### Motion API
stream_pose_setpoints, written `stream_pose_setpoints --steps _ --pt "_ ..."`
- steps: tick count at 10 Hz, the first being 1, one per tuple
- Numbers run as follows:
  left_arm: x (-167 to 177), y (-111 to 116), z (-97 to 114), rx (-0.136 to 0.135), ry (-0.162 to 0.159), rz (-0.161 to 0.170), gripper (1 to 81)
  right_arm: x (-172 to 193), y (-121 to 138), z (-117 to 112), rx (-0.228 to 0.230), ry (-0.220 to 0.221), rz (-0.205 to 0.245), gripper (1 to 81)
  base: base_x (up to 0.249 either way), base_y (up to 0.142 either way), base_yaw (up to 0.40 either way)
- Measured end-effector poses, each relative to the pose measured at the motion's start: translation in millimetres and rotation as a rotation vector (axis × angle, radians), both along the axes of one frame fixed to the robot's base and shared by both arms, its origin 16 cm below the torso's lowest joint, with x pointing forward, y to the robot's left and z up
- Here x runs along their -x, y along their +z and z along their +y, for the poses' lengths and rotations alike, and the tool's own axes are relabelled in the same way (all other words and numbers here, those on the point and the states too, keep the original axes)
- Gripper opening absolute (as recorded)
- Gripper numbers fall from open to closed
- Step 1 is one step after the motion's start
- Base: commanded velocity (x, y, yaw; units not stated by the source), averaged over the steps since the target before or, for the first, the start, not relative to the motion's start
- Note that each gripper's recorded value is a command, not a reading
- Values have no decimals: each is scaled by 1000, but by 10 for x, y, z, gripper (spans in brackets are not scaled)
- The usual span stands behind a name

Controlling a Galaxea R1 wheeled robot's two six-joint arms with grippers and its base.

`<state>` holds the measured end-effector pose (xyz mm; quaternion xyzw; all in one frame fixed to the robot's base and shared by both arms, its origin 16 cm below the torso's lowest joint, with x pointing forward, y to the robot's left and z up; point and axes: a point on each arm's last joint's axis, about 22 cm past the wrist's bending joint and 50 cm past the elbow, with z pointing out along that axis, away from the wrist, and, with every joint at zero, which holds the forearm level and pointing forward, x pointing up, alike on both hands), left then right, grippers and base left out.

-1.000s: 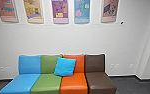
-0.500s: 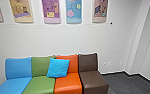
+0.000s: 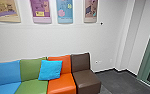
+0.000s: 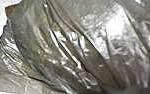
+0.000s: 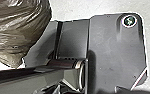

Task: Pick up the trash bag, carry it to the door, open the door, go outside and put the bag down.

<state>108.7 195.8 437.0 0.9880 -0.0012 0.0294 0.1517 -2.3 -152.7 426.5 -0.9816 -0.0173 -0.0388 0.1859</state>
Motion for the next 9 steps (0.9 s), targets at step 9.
stream_pose_setpoints --steps 9 --pt "-3 0 5 -1 0 -1 10 -28 -1 -9 2 -3 -6 811 0 0 -257"
